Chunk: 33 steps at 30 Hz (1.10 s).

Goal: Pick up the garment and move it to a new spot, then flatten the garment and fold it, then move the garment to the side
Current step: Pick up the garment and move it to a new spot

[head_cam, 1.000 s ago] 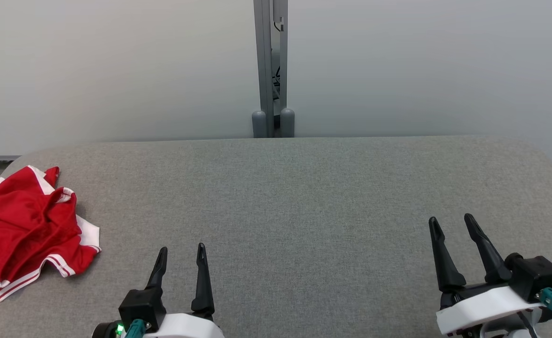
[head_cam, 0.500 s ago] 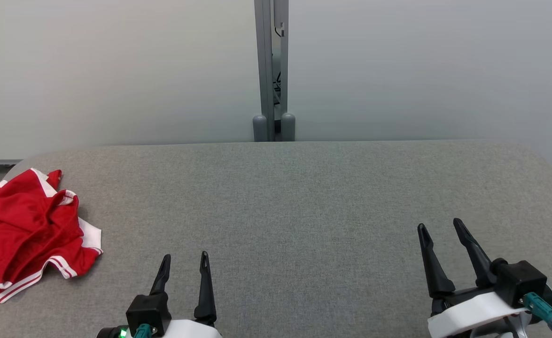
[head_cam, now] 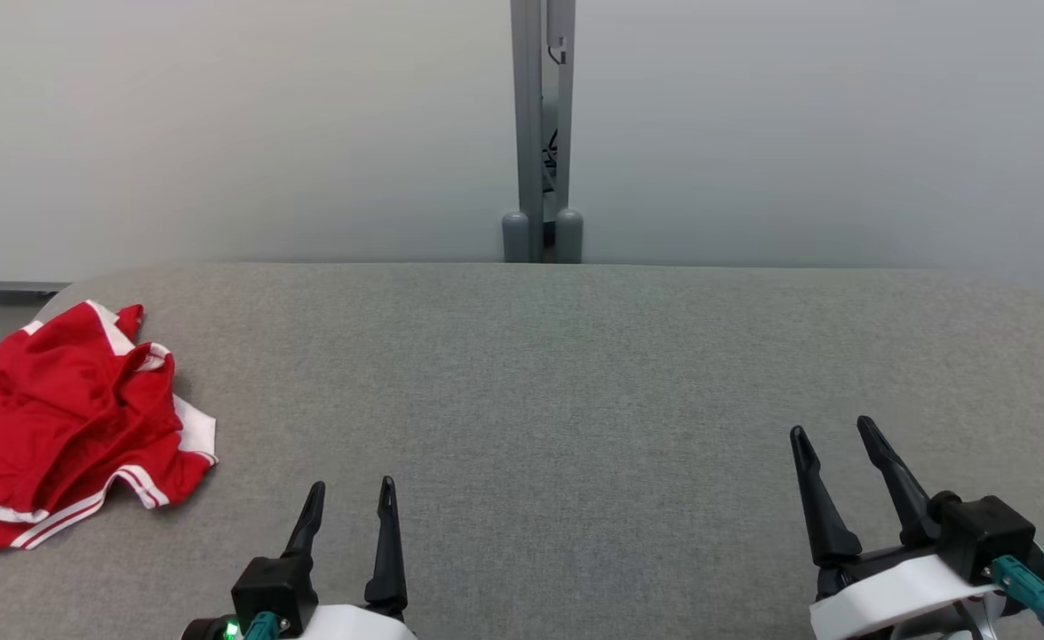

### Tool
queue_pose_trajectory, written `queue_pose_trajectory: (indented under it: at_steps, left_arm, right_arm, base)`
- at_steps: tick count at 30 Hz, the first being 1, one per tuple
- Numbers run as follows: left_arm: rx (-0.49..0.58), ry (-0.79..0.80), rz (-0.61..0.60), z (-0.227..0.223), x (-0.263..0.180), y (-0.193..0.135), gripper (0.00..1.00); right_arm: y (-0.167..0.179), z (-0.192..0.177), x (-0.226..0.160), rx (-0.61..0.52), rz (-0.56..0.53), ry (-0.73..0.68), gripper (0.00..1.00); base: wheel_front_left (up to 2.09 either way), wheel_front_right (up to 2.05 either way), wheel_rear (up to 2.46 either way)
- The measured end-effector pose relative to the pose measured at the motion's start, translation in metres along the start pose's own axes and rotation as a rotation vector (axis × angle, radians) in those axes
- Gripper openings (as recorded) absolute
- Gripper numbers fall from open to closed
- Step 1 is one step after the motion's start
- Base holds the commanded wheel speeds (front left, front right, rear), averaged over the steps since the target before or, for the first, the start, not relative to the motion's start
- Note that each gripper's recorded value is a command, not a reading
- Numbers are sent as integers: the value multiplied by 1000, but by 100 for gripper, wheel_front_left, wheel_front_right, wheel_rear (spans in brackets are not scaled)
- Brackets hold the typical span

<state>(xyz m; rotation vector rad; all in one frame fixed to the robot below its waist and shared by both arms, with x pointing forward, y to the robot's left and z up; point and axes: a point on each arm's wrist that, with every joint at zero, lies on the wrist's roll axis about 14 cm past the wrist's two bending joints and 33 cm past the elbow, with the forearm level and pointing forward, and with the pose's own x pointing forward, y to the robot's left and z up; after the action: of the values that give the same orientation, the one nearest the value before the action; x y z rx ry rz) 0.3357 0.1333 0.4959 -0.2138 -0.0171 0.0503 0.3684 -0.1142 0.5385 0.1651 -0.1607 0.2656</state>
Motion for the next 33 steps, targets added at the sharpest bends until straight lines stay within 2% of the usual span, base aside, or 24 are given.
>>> queue_pose_trajectory:
  at_steps: [11,26,29,33]
  left_arm:
    - [18,-37,198,10,-15,60,100]
    - [58,-144,524,42,-79,152,100]
    - [67,-156,574,46,-89,162,100]
    - [65,-154,616,47,-95,169,100]
  right_arm:
    - [45,-8,25,40,141,14,100]
    - [145,-23,50,100,430,53,100]
    - [166,-21,55,112,491,44,100]
    - [176,-28,58,122,530,62,100]
  base:
    - [0,0,0]
    - [0,0,0]
    - [0,0,0]
    - [0,0,0]
